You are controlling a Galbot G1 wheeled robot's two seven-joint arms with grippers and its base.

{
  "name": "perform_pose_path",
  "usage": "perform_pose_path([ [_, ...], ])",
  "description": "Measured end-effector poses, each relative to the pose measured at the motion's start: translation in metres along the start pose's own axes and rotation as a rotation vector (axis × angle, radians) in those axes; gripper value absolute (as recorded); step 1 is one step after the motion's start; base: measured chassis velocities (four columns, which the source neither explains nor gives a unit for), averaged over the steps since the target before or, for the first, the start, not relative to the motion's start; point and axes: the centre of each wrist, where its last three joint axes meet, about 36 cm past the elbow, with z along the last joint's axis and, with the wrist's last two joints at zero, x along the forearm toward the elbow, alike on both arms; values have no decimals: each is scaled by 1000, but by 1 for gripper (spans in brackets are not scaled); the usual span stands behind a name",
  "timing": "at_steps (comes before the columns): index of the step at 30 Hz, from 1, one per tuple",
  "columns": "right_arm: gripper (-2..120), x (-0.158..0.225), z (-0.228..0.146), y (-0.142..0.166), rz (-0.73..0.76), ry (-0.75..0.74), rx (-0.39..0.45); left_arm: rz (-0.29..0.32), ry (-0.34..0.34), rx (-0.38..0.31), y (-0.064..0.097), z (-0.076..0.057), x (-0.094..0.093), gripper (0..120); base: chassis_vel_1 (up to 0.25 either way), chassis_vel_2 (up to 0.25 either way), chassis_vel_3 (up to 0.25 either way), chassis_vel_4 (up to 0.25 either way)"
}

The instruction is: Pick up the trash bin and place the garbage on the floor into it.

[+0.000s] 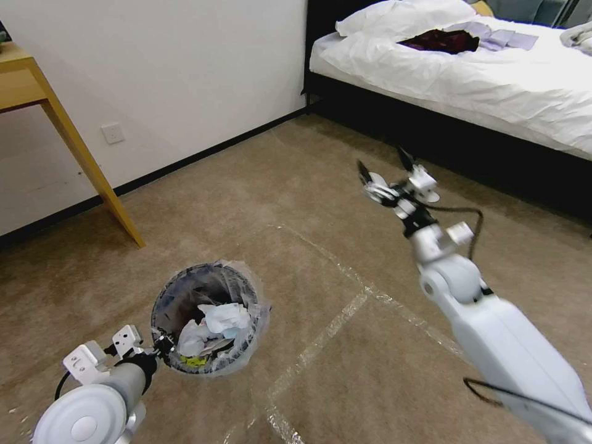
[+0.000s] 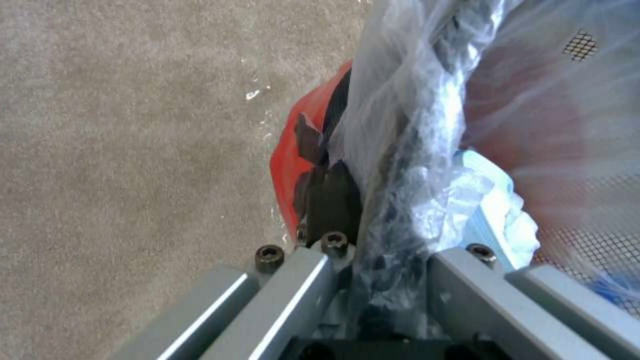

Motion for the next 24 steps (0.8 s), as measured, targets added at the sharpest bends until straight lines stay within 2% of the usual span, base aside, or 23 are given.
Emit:
perform_pose_path([
  [2, 100, 12, -1, -3, 39, 8, 10, -1, -1, 0, 0, 0, 1, 0, 0, 0, 0, 0],
  [6, 100, 62, -2, -5, 132, 22, 64, -17, -7, -4, 2, -2, 6, 0, 0, 0, 0, 0],
  [10, 100, 84, -8, 0, 124, 1, 128, -19, -7, -3, 1, -2, 8, 0, 0, 0, 0, 0],
  [14, 100, 111, -16, 14, 124, -9, 158, -26, 1, 1, 1, -1, 11, 0, 0, 0, 0, 0],
  [24, 100, 137, -3, 34, 137, -22, 132, -31, -9, 3, 2, -3, 17, 0, 0, 0, 0, 0],
])
